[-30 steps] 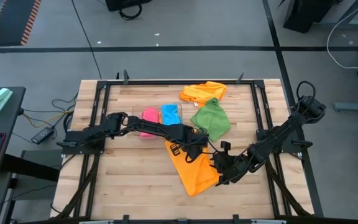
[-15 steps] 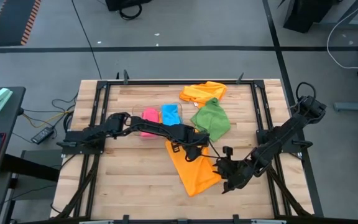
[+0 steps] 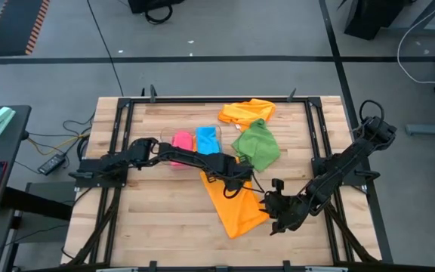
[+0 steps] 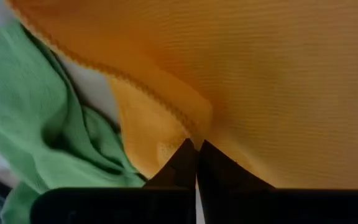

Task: Fold microfiber towels
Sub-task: Fold the bottom orange microfiber cloth

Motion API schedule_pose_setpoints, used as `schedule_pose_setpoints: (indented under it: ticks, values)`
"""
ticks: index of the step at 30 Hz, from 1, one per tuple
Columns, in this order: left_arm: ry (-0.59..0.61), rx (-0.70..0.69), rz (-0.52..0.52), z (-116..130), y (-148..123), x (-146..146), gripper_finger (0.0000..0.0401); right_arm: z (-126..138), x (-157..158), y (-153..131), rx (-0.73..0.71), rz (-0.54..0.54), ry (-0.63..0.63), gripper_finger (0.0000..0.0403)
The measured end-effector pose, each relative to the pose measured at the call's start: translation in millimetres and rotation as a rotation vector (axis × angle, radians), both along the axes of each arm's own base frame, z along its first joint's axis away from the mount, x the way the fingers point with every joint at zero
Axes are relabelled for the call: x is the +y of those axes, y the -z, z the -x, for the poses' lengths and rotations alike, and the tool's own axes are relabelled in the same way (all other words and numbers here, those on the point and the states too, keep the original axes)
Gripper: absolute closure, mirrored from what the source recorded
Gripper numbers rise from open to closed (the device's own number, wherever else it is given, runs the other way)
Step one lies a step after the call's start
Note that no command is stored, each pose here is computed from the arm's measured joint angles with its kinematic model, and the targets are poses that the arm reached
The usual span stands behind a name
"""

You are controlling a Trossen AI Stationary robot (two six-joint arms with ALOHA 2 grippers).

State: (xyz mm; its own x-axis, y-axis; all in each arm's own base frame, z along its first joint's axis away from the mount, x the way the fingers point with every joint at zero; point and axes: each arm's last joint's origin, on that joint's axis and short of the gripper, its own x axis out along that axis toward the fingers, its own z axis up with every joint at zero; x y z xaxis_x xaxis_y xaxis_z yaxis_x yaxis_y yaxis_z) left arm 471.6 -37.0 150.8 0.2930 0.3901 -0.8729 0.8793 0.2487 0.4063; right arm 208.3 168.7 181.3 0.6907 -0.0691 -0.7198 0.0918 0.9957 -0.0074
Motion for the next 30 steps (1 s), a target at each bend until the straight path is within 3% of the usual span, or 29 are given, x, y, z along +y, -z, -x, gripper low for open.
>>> schedule_pose_setpoints:
  ticks: [8, 15, 20, 25, 30]
  values:
    - [-0.052, -0.051, -0.188, 0, -3, -8, 0.0386, 0, 0, 0, -0.007, 0.008, 0.005, 0.028]
    - [-0.08, -0.113, -0.262, -4, -7, -8, 0.0395, 0, 0, 0, -0.007, 0.011, 0.002, 0.028]
    - [-0.08, -0.135, -0.262, -7, -8, -3, 0.0374, 0, 0, 0, -0.007, 0.01, 0.003, 0.028]
    - [-0.157, -0.165, -0.116, -9, -6, 12, 0.0358, 0, 0, 0, -0.01, -0.016, 0.03, 0.028]
    - [-0.242, -0.206, -0.068, -9, -5, 12, 0.0333, 4, 0, 6, -0.012, -0.078, 0.09, 0.0276]
